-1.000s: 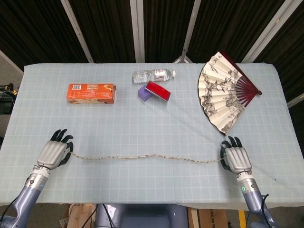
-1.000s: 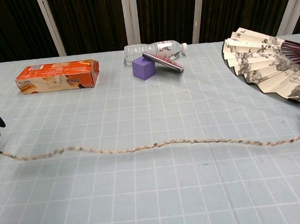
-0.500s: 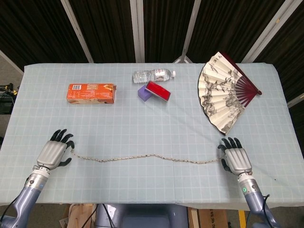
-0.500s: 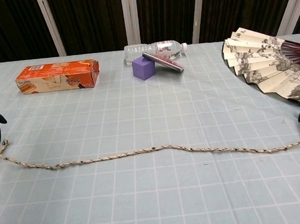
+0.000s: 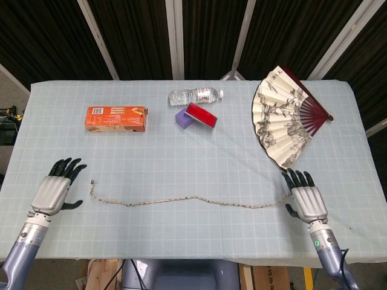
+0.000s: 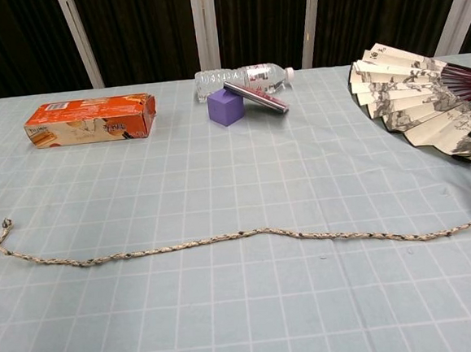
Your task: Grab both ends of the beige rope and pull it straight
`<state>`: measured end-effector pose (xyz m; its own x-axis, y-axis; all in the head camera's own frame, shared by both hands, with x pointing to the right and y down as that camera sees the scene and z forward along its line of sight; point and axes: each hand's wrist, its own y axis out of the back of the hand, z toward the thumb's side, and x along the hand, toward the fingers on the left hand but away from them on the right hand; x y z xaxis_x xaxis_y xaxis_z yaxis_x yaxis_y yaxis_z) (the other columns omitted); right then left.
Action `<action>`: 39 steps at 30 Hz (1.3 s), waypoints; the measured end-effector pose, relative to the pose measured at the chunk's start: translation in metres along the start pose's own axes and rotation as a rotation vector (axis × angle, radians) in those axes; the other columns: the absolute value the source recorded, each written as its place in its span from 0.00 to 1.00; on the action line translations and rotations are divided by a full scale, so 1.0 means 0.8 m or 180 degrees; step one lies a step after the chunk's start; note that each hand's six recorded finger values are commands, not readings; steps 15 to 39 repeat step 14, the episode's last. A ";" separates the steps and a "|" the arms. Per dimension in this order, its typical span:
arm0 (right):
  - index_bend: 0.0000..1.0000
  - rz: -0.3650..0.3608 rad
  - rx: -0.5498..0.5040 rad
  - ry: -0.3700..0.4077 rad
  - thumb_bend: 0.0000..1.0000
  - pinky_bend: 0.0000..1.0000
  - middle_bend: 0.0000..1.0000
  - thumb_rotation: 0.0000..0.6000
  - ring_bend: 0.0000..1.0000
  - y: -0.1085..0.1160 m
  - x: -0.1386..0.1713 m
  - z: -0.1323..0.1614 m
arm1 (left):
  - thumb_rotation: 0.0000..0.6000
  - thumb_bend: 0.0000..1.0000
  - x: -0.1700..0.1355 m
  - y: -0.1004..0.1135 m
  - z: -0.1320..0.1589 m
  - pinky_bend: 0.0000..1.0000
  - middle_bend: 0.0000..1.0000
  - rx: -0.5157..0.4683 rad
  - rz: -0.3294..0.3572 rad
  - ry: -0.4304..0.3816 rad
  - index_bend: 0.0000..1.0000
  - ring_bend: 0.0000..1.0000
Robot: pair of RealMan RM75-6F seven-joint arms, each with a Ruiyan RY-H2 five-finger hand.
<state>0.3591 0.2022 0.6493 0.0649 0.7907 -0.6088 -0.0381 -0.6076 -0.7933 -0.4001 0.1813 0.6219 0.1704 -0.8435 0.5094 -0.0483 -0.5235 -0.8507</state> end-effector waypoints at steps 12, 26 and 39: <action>0.00 -0.0469 -0.0474 -0.0225 0.25 0.00 0.00 1.00 0.00 0.051 0.061 -0.047 | 1.00 0.14 -0.087 0.061 -0.052 0.00 0.00 -0.0307 0.0528 0.0355 0.06 0.00; 0.00 -0.0505 -0.0520 -0.0237 0.25 0.00 0.00 1.00 0.00 0.054 0.072 -0.051 | 1.00 0.14 -0.105 0.064 -0.062 0.00 0.00 -0.0324 0.0579 0.0415 0.06 0.00; 0.00 -0.0505 -0.0520 -0.0237 0.25 0.00 0.00 1.00 0.00 0.054 0.072 -0.051 | 1.00 0.14 -0.105 0.064 -0.062 0.00 0.00 -0.0324 0.0579 0.0415 0.06 0.00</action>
